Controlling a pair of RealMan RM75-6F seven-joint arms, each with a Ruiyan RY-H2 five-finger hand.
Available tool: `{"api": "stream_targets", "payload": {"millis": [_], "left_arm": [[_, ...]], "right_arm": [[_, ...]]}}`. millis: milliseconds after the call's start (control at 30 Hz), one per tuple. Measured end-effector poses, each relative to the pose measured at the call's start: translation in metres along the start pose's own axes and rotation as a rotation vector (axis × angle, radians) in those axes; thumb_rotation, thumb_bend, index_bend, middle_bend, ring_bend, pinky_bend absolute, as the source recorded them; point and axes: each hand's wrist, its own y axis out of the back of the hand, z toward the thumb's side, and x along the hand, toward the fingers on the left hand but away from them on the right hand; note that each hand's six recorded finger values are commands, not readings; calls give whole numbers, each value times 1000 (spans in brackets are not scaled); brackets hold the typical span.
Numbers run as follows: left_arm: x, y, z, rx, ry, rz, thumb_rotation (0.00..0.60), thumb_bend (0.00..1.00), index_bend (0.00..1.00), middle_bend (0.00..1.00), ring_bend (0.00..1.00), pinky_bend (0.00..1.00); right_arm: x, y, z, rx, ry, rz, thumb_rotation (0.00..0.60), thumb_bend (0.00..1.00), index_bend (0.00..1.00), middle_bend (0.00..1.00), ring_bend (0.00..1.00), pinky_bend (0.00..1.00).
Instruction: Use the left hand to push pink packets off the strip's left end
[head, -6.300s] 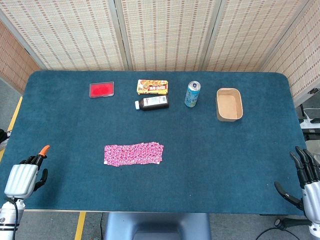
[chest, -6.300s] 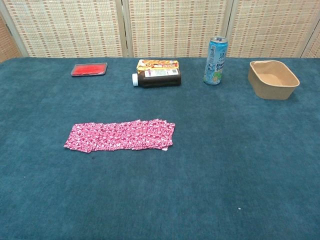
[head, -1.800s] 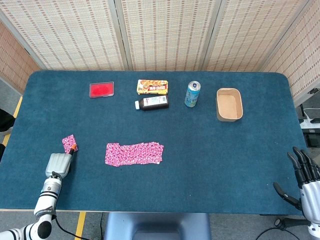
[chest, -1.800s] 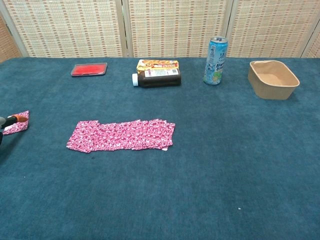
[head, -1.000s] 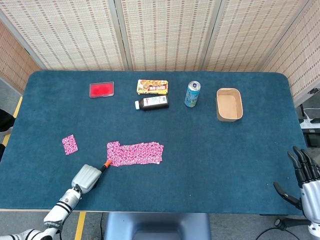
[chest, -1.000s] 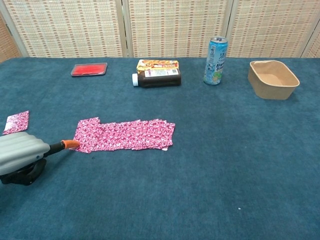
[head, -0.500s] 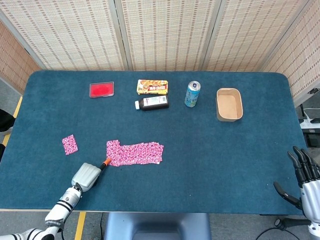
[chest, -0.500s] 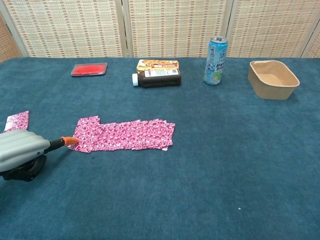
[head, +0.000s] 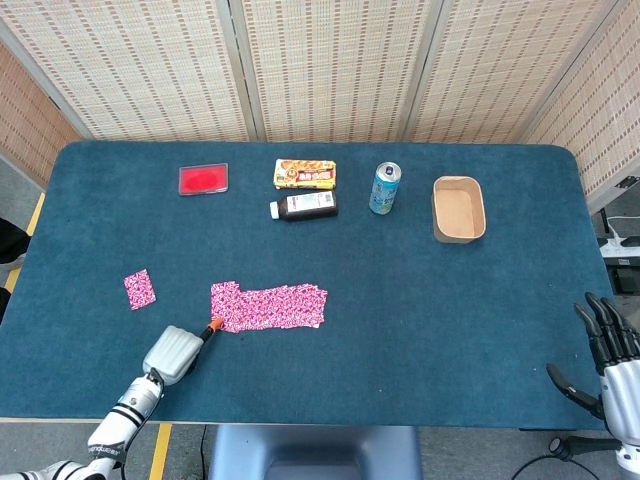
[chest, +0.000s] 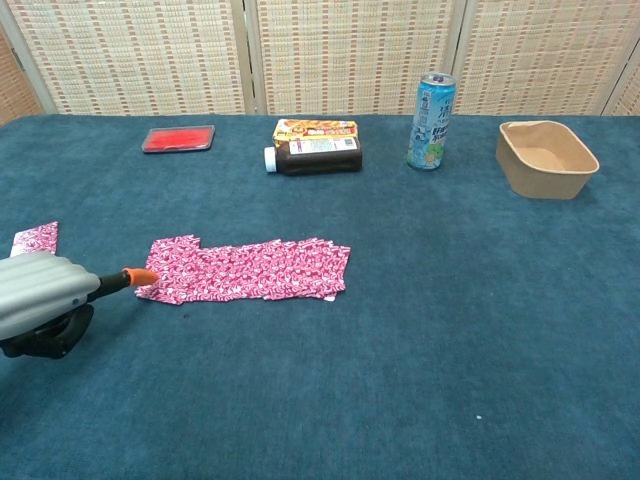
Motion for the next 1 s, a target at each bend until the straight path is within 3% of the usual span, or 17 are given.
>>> {"api": "stream_targets", "payload": {"millis": [333, 767, 1000], "left_arm": [[19, 6, 6, -16, -6, 26, 600, 897, 0, 739, 689, 641], [36, -6, -11, 9, 66, -55, 600, 897, 0, 739, 690, 640], [43, 0, -19, 20, 102, -54, 600, 897, 0, 739, 690, 641]], "right_arm": [[-1, -1, 0, 0, -1, 6, 600, 151, 0, 0, 0, 171], [0, 0, 0, -4, 2, 4, 600, 151, 0, 0, 0, 171], [-1, 0, 0, -4, 1, 6, 600, 151, 0, 0, 0, 171]]}}
